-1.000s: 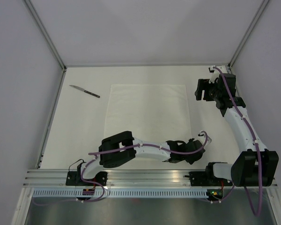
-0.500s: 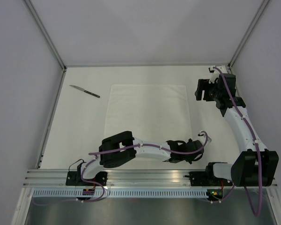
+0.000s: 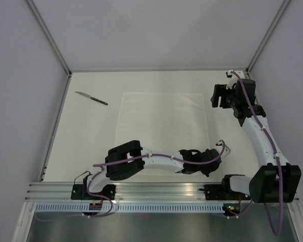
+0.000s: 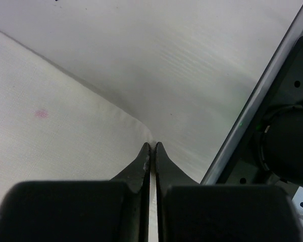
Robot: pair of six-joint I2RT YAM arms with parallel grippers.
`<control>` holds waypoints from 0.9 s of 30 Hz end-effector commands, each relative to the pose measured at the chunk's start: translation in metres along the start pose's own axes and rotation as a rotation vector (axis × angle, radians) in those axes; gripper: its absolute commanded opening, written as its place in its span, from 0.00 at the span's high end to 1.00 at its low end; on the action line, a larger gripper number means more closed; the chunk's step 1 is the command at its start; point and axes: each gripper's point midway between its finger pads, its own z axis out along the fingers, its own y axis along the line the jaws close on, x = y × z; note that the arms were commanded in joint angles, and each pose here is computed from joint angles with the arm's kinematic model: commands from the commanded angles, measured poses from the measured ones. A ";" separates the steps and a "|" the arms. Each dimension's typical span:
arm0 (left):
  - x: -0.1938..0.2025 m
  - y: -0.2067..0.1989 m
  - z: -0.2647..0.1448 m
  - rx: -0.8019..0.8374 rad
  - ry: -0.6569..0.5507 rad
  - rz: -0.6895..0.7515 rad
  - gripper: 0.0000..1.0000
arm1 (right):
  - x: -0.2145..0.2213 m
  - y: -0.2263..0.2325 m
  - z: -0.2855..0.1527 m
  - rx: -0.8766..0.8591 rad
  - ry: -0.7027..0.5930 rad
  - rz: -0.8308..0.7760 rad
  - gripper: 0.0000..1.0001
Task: Fold the napkin, place the utensils inside, and roll it up
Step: Fold the napkin
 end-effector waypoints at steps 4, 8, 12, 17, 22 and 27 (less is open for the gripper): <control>-0.063 0.020 -0.034 0.027 -0.123 -0.075 0.98 | -0.021 -0.001 -0.011 0.022 -0.059 -0.001 0.20; -0.072 0.076 -0.048 0.002 -0.131 -0.220 0.98 | -0.022 0.001 -0.012 0.012 -0.064 -0.005 0.20; -0.078 0.125 -0.064 0.007 -0.144 -0.373 0.98 | -0.021 0.001 -0.012 0.007 -0.062 -0.006 0.20; -0.076 0.192 -0.086 -0.043 -0.152 -0.506 0.98 | -0.021 0.002 -0.012 0.004 -0.059 -0.008 0.20; -0.069 0.254 -0.108 -0.133 -0.135 -0.614 0.98 | -0.020 0.004 -0.012 -0.005 -0.059 -0.006 0.20; -0.067 0.309 -0.135 -0.215 -0.143 -0.689 0.98 | -0.020 0.004 -0.011 -0.011 -0.054 -0.007 0.19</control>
